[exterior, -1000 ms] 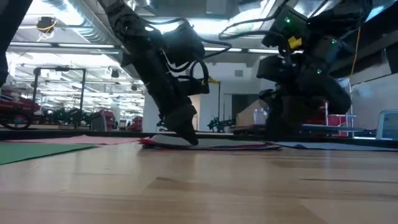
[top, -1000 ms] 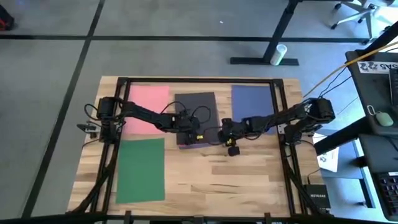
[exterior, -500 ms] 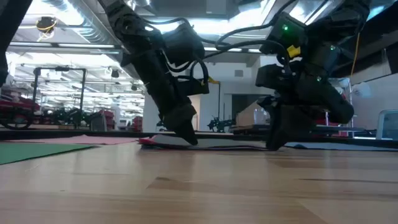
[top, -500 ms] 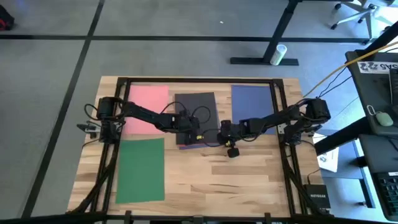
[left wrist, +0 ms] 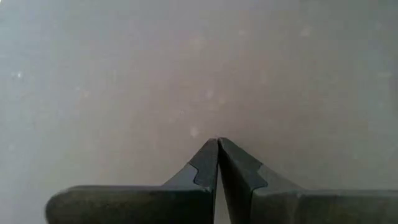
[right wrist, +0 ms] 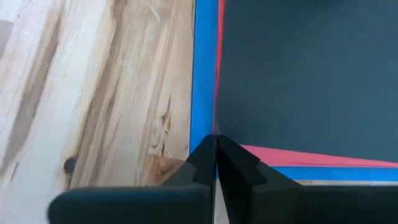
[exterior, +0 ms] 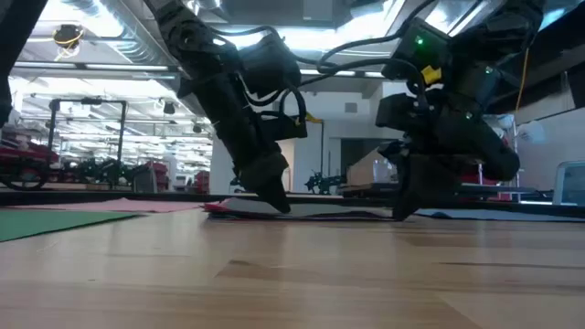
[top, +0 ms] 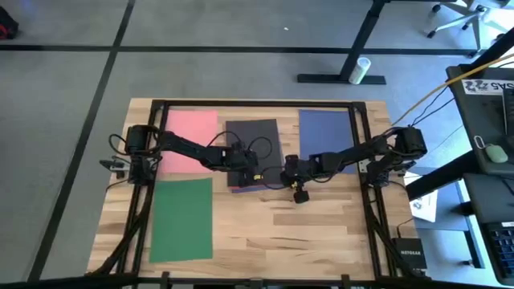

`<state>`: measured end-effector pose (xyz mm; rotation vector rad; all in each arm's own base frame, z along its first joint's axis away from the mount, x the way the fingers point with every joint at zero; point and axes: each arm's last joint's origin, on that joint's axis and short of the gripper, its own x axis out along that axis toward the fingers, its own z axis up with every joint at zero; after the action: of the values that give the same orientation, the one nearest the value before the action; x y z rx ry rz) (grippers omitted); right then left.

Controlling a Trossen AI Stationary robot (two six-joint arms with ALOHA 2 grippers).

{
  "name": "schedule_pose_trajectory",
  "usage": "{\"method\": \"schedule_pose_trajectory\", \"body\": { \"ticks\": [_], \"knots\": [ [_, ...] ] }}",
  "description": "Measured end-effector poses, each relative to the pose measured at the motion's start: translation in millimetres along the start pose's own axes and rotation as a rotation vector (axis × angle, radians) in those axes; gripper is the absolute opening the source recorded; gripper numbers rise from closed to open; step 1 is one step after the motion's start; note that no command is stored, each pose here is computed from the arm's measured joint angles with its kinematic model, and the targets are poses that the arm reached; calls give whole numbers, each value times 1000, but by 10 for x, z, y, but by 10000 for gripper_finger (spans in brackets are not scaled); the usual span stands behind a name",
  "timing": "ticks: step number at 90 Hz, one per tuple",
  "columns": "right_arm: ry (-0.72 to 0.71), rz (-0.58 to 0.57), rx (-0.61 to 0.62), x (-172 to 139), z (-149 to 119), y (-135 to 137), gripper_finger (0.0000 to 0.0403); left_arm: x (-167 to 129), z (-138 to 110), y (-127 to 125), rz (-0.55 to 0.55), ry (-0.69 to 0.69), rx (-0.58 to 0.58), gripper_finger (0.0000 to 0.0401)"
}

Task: Organize paper
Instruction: Move the black paper to the bottom right of the table

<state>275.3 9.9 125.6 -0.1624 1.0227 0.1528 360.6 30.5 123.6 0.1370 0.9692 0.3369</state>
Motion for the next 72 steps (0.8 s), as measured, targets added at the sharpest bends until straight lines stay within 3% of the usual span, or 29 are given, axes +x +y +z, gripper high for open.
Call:
{"method": "schedule_pose_trajectory", "body": {
  "ticks": [45,72],
  "knots": [
    [-92,47,43,-326,86,15,4,-82,128,-116,-27,-40,54,0],
    [-45,75,38,-209,43,25,94,-78,114,-104,-21,-24,56,0]
  ]
}}
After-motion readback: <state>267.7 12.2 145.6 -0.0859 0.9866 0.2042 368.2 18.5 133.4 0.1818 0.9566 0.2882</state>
